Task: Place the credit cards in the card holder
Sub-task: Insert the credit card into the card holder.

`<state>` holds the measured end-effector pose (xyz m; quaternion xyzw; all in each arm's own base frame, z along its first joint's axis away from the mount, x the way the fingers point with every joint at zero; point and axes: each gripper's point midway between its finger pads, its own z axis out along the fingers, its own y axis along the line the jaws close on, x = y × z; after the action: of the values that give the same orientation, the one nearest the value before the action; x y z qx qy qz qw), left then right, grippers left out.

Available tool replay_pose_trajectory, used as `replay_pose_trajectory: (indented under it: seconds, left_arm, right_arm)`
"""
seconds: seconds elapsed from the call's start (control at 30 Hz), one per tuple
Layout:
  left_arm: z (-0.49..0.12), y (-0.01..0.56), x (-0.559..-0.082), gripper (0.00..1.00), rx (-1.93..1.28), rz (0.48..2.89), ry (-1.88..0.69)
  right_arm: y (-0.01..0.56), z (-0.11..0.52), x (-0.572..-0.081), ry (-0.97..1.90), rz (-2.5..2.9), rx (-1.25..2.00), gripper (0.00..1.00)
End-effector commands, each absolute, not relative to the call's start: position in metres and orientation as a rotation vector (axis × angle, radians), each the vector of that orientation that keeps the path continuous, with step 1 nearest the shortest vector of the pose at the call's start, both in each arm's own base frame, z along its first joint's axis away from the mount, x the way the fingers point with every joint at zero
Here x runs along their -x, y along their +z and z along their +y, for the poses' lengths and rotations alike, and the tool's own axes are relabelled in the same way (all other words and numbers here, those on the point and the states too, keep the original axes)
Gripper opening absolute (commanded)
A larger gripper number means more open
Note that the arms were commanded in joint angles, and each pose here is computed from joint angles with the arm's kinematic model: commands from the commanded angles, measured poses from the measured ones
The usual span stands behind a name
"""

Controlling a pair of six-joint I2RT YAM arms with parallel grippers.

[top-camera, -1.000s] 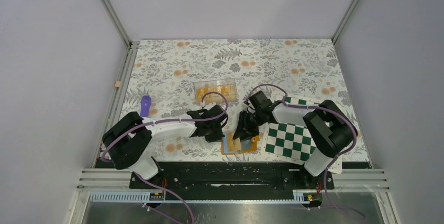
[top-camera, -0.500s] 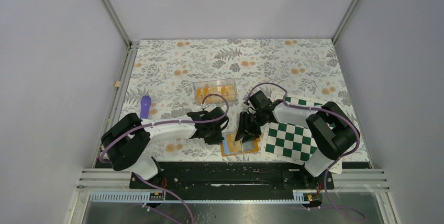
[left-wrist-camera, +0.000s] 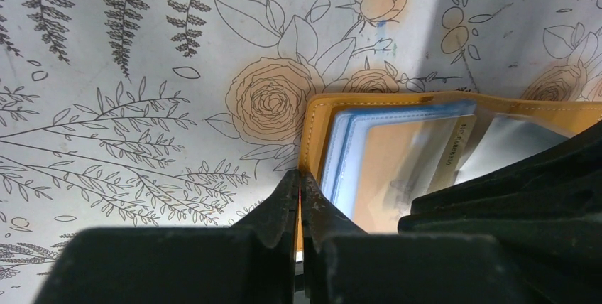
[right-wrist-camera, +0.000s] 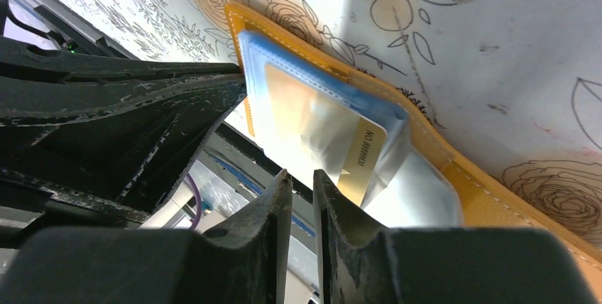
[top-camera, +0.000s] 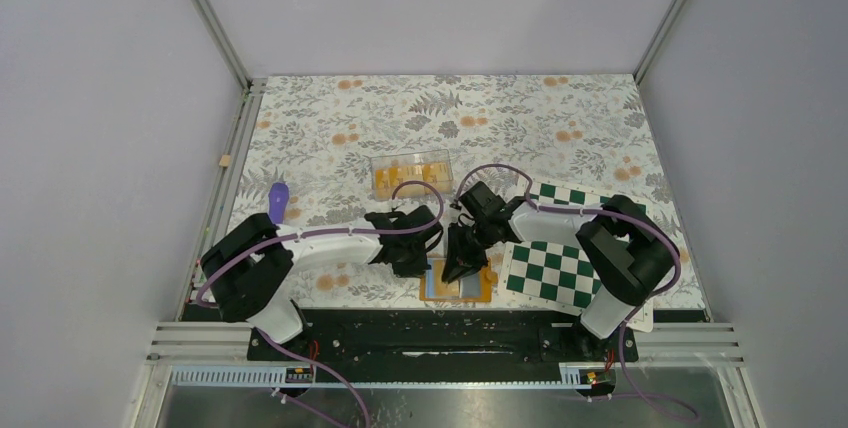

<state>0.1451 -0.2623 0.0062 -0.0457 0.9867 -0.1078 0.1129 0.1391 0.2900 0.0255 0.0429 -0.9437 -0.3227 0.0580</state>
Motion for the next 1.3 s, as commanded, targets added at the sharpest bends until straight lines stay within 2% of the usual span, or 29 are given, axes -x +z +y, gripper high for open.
replay_pose_trajectory:
  seconds: [0.0,0.17,0.37,0.47,0.6,0.73,0.8,1.13,1.27]
  left_arm:
    - [-0.190,-0.034,-0.091,0.00,0.057,3.094,0.139]
    - [-0.182,-0.031,-0.092,0.00,0.068,3.072,0.172]
    - [-0.182,-0.031,-0.092,0.00,0.066,3.075,0.175]
    - [-0.183,-0.032,-0.092,0.00,0.060,3.078,0.179]
    - [-0.184,-0.033,-0.092,0.00,0.054,3.080,0.177]
    - [-0.185,-0.033,-0.092,0.00,0.053,3.079,0.172]
    - [-0.186,-0.033,-0.092,0.00,0.058,3.076,0.168]
    - [-0.190,-0.031,-0.094,0.00,0.051,3.068,0.154]
    - [-0.193,-0.029,-0.095,0.00,0.045,3.065,0.144]
  right_arm:
    - [0.035,0.303,-0.147,-1.022,-2.865,-0.123,0.24]
    - [0.032,0.283,-0.147,-0.898,-2.950,-0.156,0.31]
    - [0.027,0.259,-0.143,-0.739,-3.010,-0.196,0.46]
    - [0.023,0.255,-0.140,-0.703,-3.008,-0.207,0.49]
    - [0.019,0.267,-0.139,-0.776,-2.960,-0.197,0.47]
    - [0.023,0.283,-0.140,-0.877,-2.907,-0.181,0.31]
    - [0.028,0.290,-0.142,-0.904,-2.899,-0.187,0.27]
    - [0.043,0.313,-0.142,-0.995,-2.866,-0.222,0.26]
    - [0.038,0.316,-0.138,-1.014,-2.841,-0.222,0.30]
